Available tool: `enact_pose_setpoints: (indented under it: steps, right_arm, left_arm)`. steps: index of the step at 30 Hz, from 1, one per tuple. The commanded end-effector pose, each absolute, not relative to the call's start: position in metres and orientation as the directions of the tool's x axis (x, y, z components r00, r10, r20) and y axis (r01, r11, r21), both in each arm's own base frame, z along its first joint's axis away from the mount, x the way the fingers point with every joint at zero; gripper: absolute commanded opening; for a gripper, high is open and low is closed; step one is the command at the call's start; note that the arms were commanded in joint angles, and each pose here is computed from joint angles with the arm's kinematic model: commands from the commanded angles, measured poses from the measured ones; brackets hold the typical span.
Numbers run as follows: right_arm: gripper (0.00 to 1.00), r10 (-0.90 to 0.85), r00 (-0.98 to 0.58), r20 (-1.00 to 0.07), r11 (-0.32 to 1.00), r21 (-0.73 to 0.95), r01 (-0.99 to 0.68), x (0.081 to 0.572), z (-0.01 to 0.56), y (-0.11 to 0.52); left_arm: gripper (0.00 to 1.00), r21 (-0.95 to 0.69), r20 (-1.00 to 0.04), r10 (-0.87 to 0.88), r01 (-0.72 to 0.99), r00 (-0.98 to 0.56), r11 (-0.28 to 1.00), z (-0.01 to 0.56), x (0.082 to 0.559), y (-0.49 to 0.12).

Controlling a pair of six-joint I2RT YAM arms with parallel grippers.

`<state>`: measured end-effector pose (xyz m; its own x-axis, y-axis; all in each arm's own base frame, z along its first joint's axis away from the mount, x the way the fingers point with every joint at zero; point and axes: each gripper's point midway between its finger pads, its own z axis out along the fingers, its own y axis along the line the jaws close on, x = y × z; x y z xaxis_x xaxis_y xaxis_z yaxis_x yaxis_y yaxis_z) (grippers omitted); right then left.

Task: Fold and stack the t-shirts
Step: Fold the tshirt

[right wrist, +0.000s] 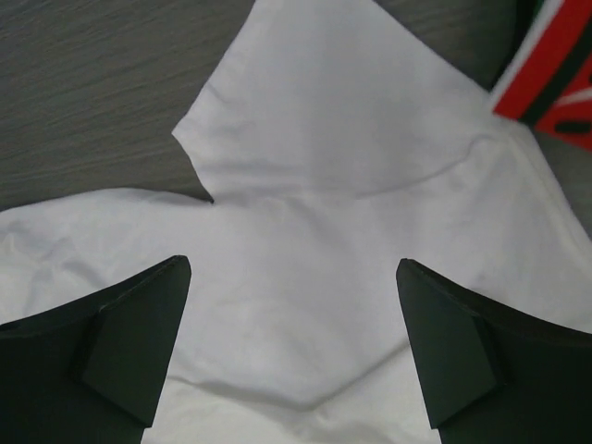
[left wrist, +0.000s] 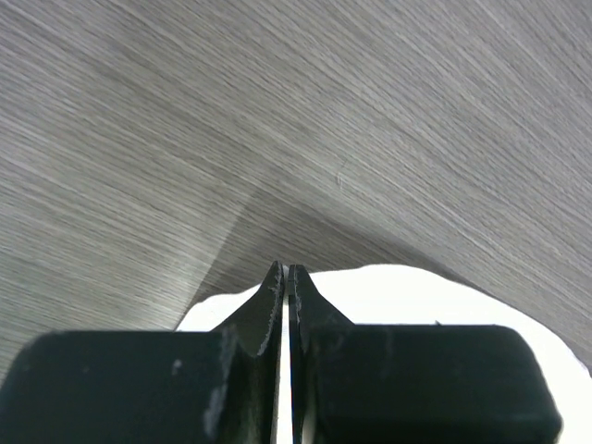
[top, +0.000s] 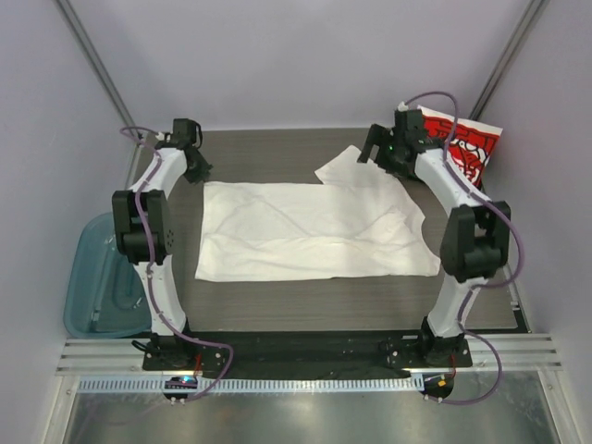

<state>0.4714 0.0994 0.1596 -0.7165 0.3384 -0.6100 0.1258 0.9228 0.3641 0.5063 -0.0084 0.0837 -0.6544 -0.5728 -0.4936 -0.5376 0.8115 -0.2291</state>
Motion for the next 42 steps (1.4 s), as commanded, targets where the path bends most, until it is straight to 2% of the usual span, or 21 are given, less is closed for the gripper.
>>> enact_pose_setpoints:
  steps: [1, 5, 6, 7, 8, 9, 10, 12, 16, 22, 27, 31, 32, 37, 38, 42]
  right_arm:
    - [1.00, 0.270, -0.658, -0.703, 0.952, 0.295, 0.075, 0.534, 0.171, 0.103]
    - [1.00, 0.220, -0.644, -0.733, 0.972, 0.217, 0.085, 0.596, 0.137, 0.111]
    - [1.00, 0.205, -0.589, -0.782, 0.976, 0.207, 0.066, 0.617, 0.159, 0.114]
    - [1.00, 0.192, -0.617, -0.763, 0.980, 0.181, 0.081, 0.629, 0.123, 0.116]
    - [1.00, 0.190, -0.604, -0.774, 0.981, 0.164, 0.099, 0.639, 0.117, 0.114]
    - [1.00, 0.198, -0.549, -0.812, 0.980, 0.176, 0.092, 0.655, 0.138, 0.117]
    - [1.00, 0.176, -0.573, -0.800, 0.984, 0.150, 0.092, 0.663, 0.105, 0.119]
    - [1.00, 0.170, -0.516, -0.839, 0.985, 0.131, 0.113, 0.680, 0.112, 0.113]
    - [1.00, 0.148, -0.466, -0.872, 0.986, 0.094, 0.137, 0.697, 0.093, 0.107]
    - [0.97, 0.081, -0.518, -0.851, 0.994, 0.033, 0.101, 0.692, 0.056, 0.118]
    - [0.86, 0.013, -0.585, -0.811, 0.999, -0.015, 0.043, 0.675, 0.024, 0.139]
    - [0.74, 0.021, -0.605, -0.796, 1.000, 0.005, 0.028, 0.670, 0.022, 0.148]
    - [0.66, 0.020, -0.610, -0.792, 1.000, 0.008, 0.023, 0.669, 0.021, 0.149]
    - [0.54, 0.011, -0.626, -0.779, 1.000, 0.009, 0.007, 0.664, 0.017, 0.153]
    - [0.44, 0.006, -0.627, -0.779, 1.000, 0.005, 0.004, 0.663, 0.017, 0.154]
    - [0.23, -0.005, -0.625, -0.781, 1.000, -0.016, 0.012, 0.663, 0.019, 0.149]
  left_arm:
    - [0.00, -0.257, -0.480, -0.570, -0.514, -0.667, 0.819, 0.089, 0.510, -0.013]
    - [0.00, -0.266, -0.458, -0.572, -0.509, -0.681, 0.819, 0.084, 0.508, -0.017]
    - [0.00, -0.269, -0.457, -0.573, -0.508, -0.680, 0.818, 0.086, 0.507, -0.018]
    - [0.00, -0.272, -0.455, -0.570, -0.502, -0.685, 0.821, 0.086, 0.507, -0.020]
    - [0.00, -0.272, -0.453, -0.570, -0.502, -0.686, 0.821, 0.085, 0.506, -0.020]
    - [0.00, -0.271, -0.453, -0.570, -0.503, -0.686, 0.821, 0.085, 0.506, -0.020]
    - [0.00, -0.268, -0.450, -0.570, -0.504, -0.688, 0.821, 0.084, 0.504, -0.020]
    - [0.00, -0.265, -0.439, -0.569, -0.504, -0.696, 0.822, 0.079, 0.502, -0.023]
    - [0.00, -0.253, -0.428, -0.538, -0.475, -0.726, 0.843, 0.073, 0.500, -0.038]
    - [0.00, -0.234, -0.431, -0.520, -0.465, -0.738, 0.854, 0.071, 0.500, -0.043]
    - [0.00, -0.199, -0.428, -0.515, -0.478, -0.743, 0.856, 0.066, 0.499, -0.038]
    - [0.00, -0.178, -0.439, -0.518, -0.494, -0.734, 0.851, 0.067, 0.497, -0.030]
    - [0.00, -0.176, -0.440, -0.523, -0.501, -0.730, 0.848, 0.067, 0.497, -0.028]
    - [0.00, -0.168, -0.436, -0.531, -0.514, -0.726, 0.841, 0.065, 0.497, -0.021]
    - [0.00, -0.169, -0.437, -0.534, -0.516, -0.724, 0.839, 0.065, 0.498, -0.020]
    - [0.00, -0.163, -0.436, -0.535, -0.522, -0.723, 0.837, 0.063, 0.497, -0.017]
